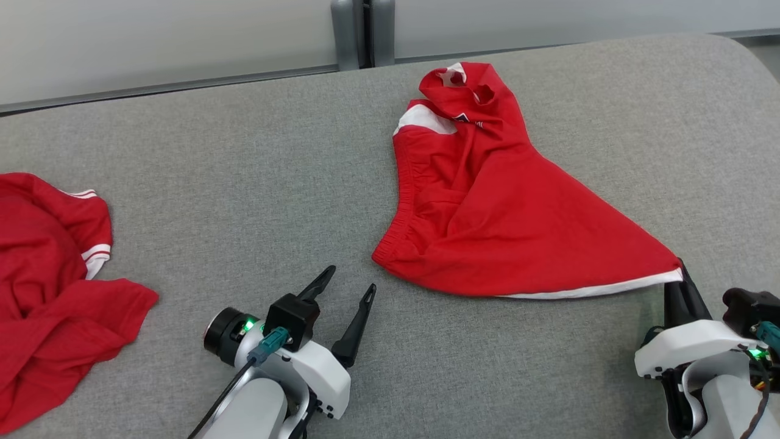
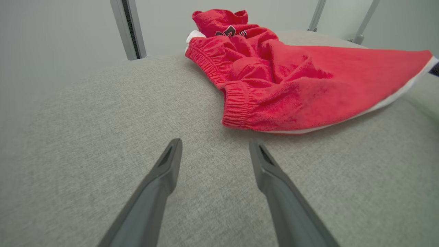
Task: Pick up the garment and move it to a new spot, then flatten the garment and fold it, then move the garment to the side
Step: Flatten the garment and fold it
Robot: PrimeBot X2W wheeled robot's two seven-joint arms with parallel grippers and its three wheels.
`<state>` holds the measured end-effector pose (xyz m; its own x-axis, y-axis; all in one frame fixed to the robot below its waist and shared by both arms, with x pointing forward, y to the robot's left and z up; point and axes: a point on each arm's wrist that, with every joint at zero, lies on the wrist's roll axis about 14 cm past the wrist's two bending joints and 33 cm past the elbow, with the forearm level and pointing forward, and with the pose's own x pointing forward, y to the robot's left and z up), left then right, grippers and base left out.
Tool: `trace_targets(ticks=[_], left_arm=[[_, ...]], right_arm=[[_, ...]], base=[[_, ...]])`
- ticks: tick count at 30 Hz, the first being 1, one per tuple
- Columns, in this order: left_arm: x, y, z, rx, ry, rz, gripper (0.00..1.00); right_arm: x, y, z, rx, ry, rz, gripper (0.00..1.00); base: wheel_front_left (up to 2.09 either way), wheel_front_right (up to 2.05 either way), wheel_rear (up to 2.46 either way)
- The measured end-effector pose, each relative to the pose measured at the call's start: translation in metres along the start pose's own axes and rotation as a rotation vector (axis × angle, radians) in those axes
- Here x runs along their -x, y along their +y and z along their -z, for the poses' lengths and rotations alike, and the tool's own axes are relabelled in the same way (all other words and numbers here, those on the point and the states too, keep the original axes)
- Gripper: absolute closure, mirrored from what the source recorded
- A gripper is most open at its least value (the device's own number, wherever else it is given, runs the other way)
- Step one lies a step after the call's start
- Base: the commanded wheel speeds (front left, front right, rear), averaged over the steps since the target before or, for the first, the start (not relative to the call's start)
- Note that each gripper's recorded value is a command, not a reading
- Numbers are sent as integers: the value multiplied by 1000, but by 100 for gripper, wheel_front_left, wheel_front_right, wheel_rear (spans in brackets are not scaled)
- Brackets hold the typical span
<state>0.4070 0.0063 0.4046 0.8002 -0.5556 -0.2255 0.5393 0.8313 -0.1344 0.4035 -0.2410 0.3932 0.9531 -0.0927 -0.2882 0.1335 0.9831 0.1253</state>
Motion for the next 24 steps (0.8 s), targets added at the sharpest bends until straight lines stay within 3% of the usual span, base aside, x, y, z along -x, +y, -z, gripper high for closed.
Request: trace_targets(ticks=[9, 20, 22, 24], left_arm=[[-30, -23, 14, -92, 61, 146, 0], [-47, -28, 5, -90, 38, 182, 0], [-48, -31, 3, -91, 29, 189, 100], [-48, -33, 0, -88, 19, 196, 100]], right_arm=[[-17, -3, 5, 2, 24, 11, 100], [-17, -10, 12, 9, 46, 23, 100], [-17, -9, 13, 9, 47, 23, 100], [-17, -9, 13, 9, 48, 22, 100]], base=[[0, 0, 0], [0, 0, 0], [0, 0, 0], [0, 0, 0]])
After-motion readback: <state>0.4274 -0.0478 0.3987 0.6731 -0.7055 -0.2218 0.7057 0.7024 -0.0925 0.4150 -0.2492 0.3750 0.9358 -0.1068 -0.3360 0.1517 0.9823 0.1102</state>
